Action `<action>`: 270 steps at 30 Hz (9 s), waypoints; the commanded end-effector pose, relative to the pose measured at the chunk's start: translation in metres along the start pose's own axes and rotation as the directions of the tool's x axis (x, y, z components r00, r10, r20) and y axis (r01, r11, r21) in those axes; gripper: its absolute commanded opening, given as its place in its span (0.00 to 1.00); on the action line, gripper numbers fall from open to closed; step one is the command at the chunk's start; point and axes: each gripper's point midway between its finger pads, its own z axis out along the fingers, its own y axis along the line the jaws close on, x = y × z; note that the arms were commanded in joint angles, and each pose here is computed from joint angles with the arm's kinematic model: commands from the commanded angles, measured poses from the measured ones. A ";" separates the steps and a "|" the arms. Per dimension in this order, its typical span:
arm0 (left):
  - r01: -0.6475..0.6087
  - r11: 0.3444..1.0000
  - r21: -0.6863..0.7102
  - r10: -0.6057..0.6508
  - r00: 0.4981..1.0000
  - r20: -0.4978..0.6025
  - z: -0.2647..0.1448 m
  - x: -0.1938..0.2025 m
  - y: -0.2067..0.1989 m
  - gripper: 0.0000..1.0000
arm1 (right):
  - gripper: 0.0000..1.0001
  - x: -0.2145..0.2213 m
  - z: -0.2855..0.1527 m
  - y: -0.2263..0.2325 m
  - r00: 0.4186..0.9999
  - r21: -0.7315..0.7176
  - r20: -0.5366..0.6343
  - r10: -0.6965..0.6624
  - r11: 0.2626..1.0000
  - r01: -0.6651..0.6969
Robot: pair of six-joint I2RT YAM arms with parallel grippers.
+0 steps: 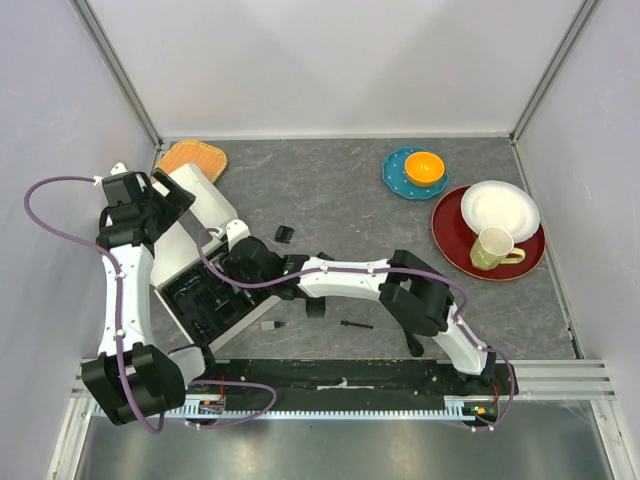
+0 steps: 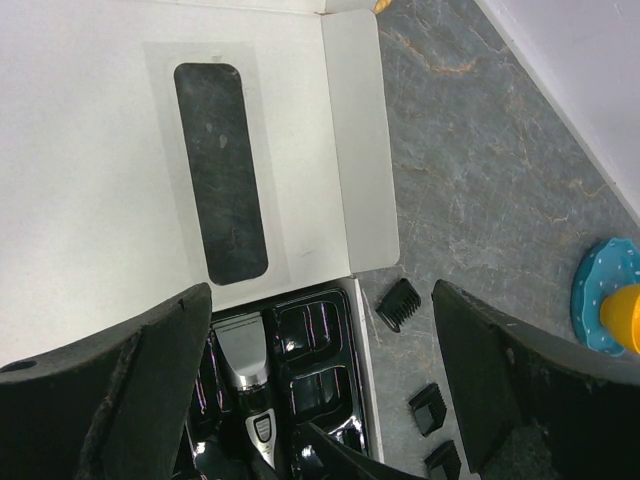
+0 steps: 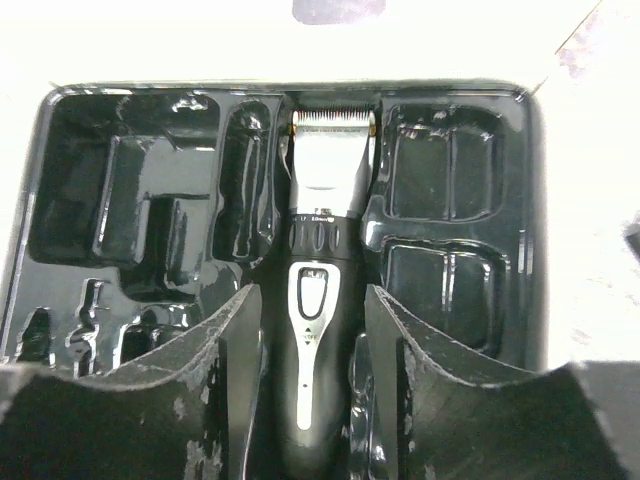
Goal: Sort the hair-cutting tools
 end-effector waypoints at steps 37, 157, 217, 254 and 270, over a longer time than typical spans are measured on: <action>-0.030 0.950 0.310 0.054 0.996 -0.068 0.000 0.016 -0.047 0.95 | 0.83 0.102 -0.128 -0.114 0.873 0.317 -0.352 0.337 0.921 -0.228; -0.050 0.981 0.188 0.061 0.997 -0.055 -0.002 0.021 -0.022 0.94 | 0.43 0.015 -0.028 0.072 0.993 -0.038 0.117 0.001 0.999 0.003; -0.053 0.986 0.159 0.060 0.997 -0.039 -0.002 0.017 -0.018 0.94 | 0.33 0.060 -0.019 0.063 0.998 -0.024 0.036 -0.045 0.999 0.046; -0.054 0.987 0.151 0.059 0.998 -0.034 -0.003 0.016 -0.017 0.96 | 0.61 -0.048 -0.093 0.044 0.976 0.064 0.203 0.073 0.994 -0.088; -0.049 0.970 0.239 0.065 0.996 -0.059 -0.003 0.028 -0.027 0.97 | 0.71 0.009 -0.179 -0.133 0.961 0.399 0.051 0.271 0.877 -0.268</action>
